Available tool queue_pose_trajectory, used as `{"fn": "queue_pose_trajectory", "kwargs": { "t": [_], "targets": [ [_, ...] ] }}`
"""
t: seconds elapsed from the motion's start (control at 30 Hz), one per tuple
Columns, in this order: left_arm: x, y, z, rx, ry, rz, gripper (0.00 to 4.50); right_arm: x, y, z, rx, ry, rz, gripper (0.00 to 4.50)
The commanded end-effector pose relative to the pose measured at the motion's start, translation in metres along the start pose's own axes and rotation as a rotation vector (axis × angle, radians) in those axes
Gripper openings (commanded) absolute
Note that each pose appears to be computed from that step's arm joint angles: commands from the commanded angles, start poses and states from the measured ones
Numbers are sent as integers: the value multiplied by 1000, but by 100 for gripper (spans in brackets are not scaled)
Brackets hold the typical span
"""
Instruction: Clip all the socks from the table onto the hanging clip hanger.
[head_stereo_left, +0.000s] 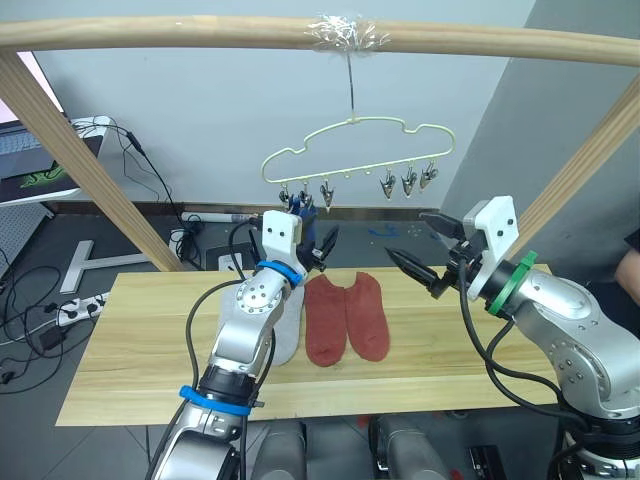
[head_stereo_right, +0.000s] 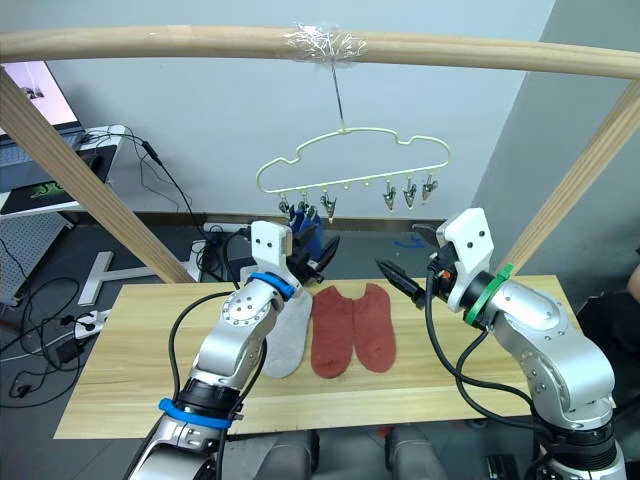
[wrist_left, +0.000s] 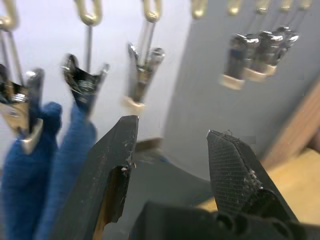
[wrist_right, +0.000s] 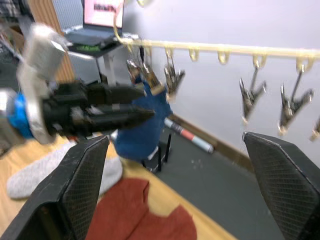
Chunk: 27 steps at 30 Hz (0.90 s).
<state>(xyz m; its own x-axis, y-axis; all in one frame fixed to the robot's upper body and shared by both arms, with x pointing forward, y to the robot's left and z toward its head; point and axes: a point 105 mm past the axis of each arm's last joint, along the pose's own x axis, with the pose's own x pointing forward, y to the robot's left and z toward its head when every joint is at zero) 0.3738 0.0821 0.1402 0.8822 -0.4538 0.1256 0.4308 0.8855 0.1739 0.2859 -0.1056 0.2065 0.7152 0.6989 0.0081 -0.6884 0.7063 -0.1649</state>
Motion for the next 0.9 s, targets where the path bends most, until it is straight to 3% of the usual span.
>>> {"fn": "queue_pose_trajectory", "kwargs": {
  "t": [0.03,0.13,0.4,0.9],
  "targets": [
    [12,-3,5,33,-49,17,246,-3,2,20,-51,-56,9,450],
    [25,-11,7,67,-73,6,246,-3,-1,25,-61,-62,5,450],
    [45,0,24,91,-124,98,246,-5,-6,25,-74,-54,-17,450],
    [35,3,15,69,-103,117,246,-5,-6,27,-79,-65,-27,450]
  ]
}}
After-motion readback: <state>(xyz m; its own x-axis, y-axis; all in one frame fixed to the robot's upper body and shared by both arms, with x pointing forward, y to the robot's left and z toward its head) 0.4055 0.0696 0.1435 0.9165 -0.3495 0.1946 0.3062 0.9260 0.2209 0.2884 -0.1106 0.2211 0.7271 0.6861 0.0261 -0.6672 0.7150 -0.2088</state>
